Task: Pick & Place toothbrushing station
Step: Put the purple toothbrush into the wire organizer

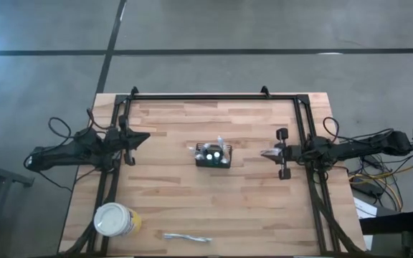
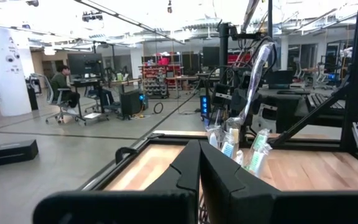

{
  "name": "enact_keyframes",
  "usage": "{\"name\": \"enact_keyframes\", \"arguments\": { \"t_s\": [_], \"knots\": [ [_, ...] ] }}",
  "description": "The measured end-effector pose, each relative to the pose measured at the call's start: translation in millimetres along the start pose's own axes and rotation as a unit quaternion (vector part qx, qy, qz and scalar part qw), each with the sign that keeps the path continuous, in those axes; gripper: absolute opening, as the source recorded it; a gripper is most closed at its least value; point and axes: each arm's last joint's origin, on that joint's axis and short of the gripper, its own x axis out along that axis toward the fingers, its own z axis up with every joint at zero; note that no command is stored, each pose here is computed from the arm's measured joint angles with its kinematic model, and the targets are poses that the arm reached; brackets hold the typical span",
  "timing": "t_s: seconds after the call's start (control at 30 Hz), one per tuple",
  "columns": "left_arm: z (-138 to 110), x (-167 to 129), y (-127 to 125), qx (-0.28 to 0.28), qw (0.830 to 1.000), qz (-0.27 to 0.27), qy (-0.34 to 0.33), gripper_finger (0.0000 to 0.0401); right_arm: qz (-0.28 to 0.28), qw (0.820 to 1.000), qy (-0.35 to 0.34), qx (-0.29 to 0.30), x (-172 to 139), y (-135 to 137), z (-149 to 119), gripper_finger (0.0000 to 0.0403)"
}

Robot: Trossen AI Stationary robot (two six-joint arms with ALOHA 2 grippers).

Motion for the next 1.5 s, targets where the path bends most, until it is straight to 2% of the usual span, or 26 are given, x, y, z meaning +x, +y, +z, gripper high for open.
{"name": "enact_keyframes", "arguments": {
  "t_s": [0.2, 0.27, 0.4, 0.6, 0.73, 0.87, 1.07, 1.17, 1.33, 1.5],
  "knots": [
    [0.1, 0.2, 0.5, -0.007, 1.000, 0.009, 0.001, 0.0012, -0.010, 1.000, 0.002, 0.002, -0.1, -0.5, -0.3, 0.0027],
    [1.1, 1.4, 1.5, -0.008, 1.000, 0.029, 0.006, 0.0012, -0.011, 1.000, -0.003, 0.004, -0.1, -0.8, 0.6, 0.0027],
    [13.6, 8.3, 2.4, -0.004, 0.999, 0.051, 0.018, 0.0012, -0.013, 1.000, -0.009, 0.000, 7.5, -3.2, 11.8, 0.0027],
    [44.6, 39.3, -2.9, 0.009, 0.999, 0.017, 0.048, 0.0012, -0.034, 0.998, 0.048, -0.023, 47.5, -15.6, 46.9, 0.0028],
    [66.6, 63.8, -7.3, 0.021, 0.999, -0.007, 0.040, 0.0012, -0.015, 0.999, 0.037, -0.024, 80.0, -25.8, 69.0, 0.0028],
    [92.3, 85.9, -12.5, 0.020, 0.998, -0.049, 0.023, 0.0019, -0.002, 0.999, 0.039, 0.008, 112.3, -40.6, 84.2, 0.0028],
    [121.0, 111.1, -18.1, 0.041, 0.994, -0.097, 0.009, 0.0082, 0.042, 0.996, 0.077, 0.023, 158.1, -60.2, 89.2, 0.0028],
    [124.1, 120.5, -20.8, 0.047, 0.992, -0.119, 0.016, 0.0130, 0.054, 0.994, 0.095, 0.028, 181.3, -65.1, 88.1, 0.0028],
    [128.5, 130.9, -22.3, 0.057, 0.991, -0.120, 0.014, 0.0205, 0.071, 0.992, 0.102, 0.029, 218.9, -70.3, 88.2, 0.0028],
    [124.4, 137.5, -23.8, 0.062, 0.990, -0.122, 0.024, 0.0247, 0.086, 0.987, 0.132, 0.027, 248.2, -77.2, 81.5, 0.0028]
  ]
}}
